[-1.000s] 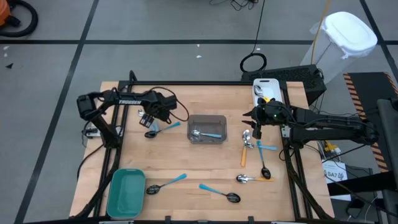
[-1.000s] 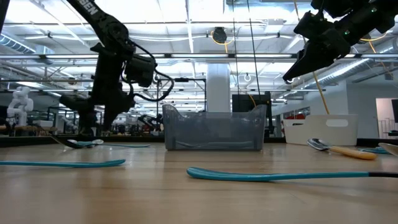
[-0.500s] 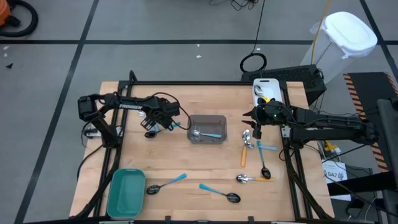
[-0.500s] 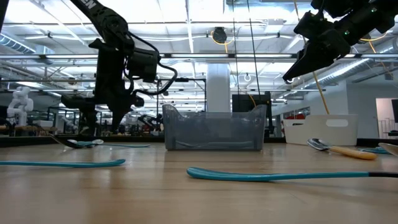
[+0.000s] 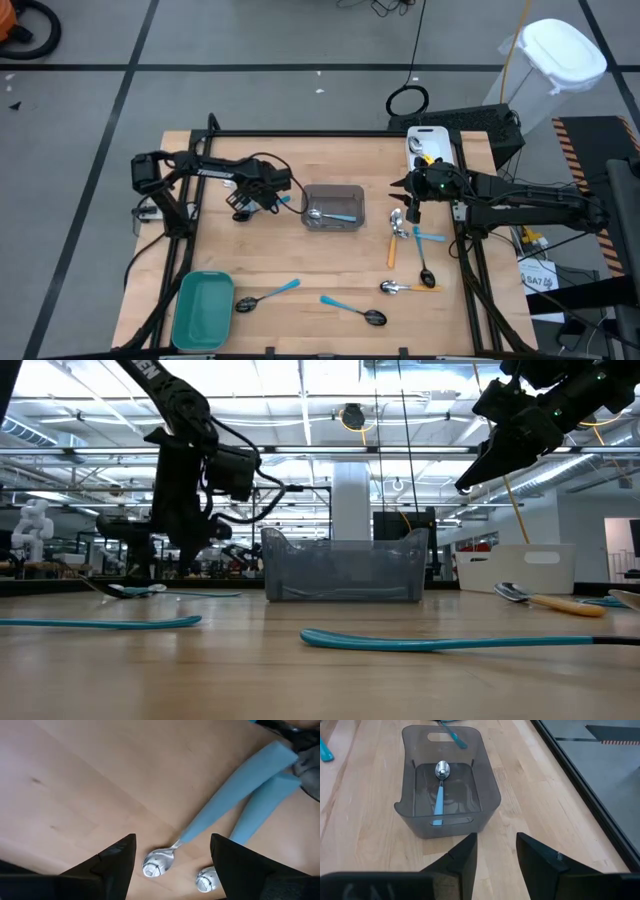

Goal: Sort silverware by color (type)
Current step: Put the top right light blue spoon into the black bin

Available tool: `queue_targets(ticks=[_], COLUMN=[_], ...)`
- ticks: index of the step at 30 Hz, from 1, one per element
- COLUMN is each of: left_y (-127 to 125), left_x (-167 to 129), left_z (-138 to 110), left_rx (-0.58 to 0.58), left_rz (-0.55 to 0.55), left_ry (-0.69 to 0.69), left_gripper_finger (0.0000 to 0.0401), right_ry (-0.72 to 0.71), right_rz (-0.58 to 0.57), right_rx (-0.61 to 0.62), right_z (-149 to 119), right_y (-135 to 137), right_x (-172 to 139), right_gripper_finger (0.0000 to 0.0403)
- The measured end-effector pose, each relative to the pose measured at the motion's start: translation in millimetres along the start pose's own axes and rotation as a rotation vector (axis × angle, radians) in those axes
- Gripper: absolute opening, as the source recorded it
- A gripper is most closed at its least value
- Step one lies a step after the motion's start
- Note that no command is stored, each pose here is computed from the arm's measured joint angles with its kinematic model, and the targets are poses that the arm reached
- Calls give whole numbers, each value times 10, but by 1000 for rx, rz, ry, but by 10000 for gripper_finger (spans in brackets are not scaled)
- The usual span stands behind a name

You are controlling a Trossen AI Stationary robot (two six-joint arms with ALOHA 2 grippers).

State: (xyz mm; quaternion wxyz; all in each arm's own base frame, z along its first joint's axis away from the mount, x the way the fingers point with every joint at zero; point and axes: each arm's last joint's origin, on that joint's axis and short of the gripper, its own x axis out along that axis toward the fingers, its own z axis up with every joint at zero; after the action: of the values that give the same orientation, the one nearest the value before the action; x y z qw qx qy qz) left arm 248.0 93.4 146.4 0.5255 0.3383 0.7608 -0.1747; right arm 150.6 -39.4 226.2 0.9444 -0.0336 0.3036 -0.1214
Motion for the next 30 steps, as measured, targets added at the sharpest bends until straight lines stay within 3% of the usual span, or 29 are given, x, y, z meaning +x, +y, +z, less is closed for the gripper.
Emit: queue_targets(ticks=[8, 21, 27, 30], left_y=[19, 29, 41, 58], left_x=[153, 239, 241, 252], left_z=[60, 92, 96, 71], left_rx=[-17, -28, -72, -150], left_rz=[-33, -70, -61, -64], left_ry=[59, 54, 44, 38], left_gripper_finger=[242, 101, 61, 49], right_ry=[3, 4, 4, 4], right_rz=[0, 0, 0, 0], right_rx=[11, 12, 12, 12], right_z=[-3, -4, -4, -4], right_y=[0, 0, 0, 0], right_x=[0, -1, -1, -1], right_gripper_finger=[132, 132, 132, 132])
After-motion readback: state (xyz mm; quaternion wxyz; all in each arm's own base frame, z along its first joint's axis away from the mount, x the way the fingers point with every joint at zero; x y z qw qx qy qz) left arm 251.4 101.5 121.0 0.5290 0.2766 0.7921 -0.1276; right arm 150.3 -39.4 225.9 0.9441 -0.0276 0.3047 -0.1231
